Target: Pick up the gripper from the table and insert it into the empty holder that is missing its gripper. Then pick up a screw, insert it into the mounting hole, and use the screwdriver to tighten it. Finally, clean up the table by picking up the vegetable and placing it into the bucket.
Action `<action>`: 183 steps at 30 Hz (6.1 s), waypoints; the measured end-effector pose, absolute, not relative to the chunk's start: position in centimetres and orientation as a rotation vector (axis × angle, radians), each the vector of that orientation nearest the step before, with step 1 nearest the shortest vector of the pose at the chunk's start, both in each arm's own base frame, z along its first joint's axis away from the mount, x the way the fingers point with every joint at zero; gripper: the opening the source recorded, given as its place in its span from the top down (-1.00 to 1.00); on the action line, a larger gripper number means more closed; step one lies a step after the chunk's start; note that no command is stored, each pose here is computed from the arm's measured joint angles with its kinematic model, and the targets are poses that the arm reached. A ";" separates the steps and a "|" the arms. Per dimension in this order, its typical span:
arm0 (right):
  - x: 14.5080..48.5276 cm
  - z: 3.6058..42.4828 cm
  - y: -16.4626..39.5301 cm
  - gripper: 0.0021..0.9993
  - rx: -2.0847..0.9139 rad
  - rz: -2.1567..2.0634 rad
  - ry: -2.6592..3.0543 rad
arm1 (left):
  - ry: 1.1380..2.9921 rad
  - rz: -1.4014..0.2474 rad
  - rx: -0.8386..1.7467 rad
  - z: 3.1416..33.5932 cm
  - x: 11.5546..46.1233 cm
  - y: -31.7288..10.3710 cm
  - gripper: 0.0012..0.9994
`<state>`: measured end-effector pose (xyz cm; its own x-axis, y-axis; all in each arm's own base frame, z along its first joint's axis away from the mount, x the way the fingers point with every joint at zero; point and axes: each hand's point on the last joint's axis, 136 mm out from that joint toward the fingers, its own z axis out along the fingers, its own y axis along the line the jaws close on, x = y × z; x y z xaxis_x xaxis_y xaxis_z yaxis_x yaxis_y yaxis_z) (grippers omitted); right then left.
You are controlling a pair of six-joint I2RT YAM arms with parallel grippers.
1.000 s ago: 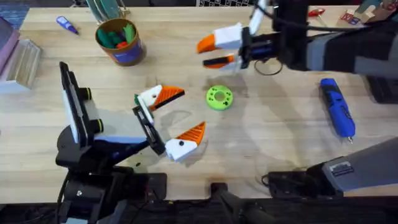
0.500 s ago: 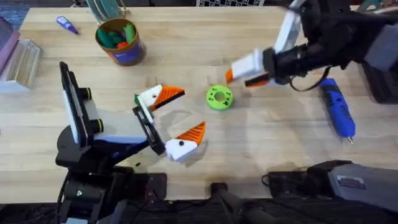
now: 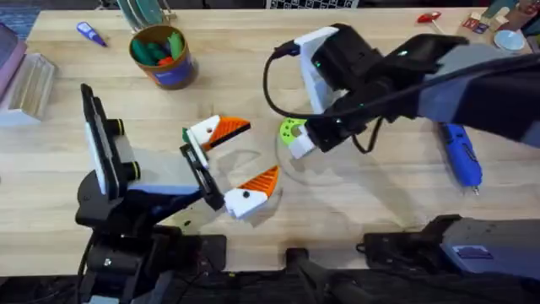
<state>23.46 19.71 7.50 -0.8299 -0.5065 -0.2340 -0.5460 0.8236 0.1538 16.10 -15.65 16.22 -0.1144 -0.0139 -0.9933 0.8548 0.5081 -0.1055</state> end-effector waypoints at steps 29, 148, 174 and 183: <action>25.2 6.3 20.3 0.76 -0.737 0.277 2.813 | 1.510 -0.874 0.761 16.2 16.1 -15.6 -0.97; 20.5 22.4 37.5 0.99 -1.163 0.857 2.358 | 1.509 -0.872 0.762 16.2 16.1 -15.6 -0.97; 21.5 22.2 38.5 0.99 -1.154 0.857 2.328 | 1.514 -0.881 0.755 16.2 16.1 -15.7 -0.97; 21.1 21.9 38.6 0.99 -1.214 0.787 2.295 | 1.513 -0.883 0.759 16.2 16.0 -15.7 -0.97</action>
